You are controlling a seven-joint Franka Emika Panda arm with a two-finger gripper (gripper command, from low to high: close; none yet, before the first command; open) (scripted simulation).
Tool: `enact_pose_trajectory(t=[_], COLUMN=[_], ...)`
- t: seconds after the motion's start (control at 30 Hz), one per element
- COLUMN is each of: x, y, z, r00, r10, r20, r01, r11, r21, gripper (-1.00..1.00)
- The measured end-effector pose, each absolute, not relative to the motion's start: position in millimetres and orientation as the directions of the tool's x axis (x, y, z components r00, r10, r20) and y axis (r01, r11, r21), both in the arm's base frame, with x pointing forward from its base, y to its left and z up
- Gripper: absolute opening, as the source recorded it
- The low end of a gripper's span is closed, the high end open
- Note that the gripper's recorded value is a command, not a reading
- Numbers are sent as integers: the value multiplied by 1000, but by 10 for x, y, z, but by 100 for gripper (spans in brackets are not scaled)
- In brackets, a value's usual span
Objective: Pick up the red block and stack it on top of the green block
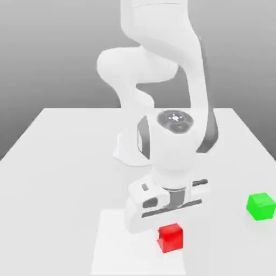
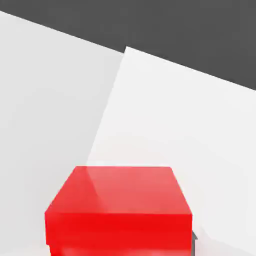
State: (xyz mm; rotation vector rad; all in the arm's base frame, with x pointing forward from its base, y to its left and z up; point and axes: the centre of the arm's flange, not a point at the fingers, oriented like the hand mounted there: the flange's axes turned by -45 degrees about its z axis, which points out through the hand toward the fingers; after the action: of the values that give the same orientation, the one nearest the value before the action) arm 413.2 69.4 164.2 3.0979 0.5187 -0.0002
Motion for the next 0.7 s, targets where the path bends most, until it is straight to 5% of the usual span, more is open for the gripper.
enact_pose_trajectory(t=[0.13,0.3,0.7], x=[4119,3948,3017], y=[747,1641,3348], z=[2034,2203,2276], r00=[944,911,845], r10=[330,412,535], r20=[0,0,0], r01=[330,412,535], r11=[-944,-911,-845], r21=[0,-2,0], gripper=[-100,-100,-100])
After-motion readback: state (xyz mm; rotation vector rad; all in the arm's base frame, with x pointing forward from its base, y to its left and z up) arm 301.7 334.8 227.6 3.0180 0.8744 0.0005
